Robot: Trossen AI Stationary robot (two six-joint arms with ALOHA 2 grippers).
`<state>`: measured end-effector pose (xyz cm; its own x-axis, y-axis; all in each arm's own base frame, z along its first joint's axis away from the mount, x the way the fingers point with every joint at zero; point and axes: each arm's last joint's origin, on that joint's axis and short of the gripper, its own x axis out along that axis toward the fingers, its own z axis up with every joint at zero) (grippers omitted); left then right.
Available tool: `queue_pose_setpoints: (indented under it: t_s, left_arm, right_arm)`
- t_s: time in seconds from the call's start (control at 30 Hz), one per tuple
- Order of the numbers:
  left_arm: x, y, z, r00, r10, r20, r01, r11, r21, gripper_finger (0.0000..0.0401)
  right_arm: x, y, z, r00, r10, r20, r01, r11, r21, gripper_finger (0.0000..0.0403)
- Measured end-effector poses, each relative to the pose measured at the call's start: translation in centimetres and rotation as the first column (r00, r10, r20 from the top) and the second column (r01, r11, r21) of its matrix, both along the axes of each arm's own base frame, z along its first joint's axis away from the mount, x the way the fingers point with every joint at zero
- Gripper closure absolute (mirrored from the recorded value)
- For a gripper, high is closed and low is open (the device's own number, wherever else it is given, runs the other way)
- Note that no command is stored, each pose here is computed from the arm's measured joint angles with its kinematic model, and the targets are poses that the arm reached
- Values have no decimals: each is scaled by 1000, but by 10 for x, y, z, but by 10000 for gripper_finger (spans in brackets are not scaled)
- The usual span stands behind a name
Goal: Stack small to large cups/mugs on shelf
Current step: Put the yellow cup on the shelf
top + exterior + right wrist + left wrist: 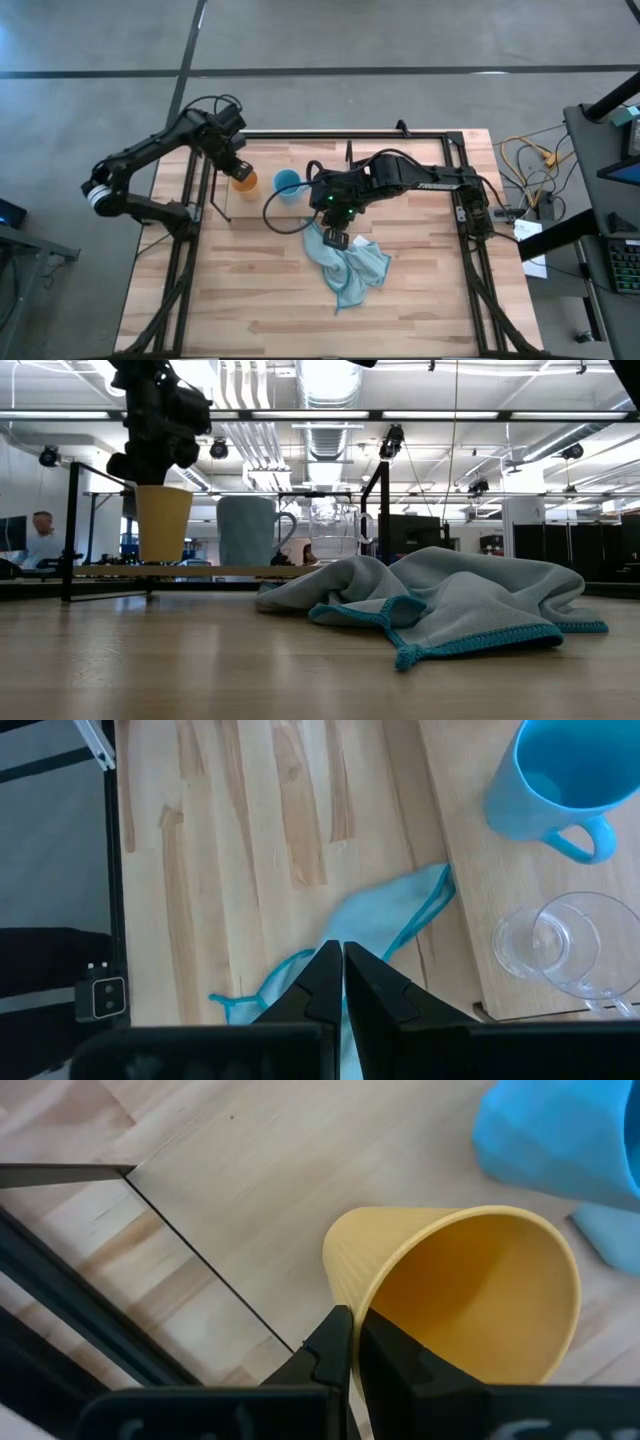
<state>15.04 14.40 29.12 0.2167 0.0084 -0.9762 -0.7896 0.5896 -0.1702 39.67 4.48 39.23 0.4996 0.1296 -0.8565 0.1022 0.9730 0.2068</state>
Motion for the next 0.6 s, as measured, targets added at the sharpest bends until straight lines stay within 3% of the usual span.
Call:
queue_pose_setpoints:
  t_s: [0.6]
  left_arm:
    - [10,12,-17,996,-67,-57,64,997,-50,389]
  right_arm:
    - [0,0,0,1000,0,0,0,1000,0,394]
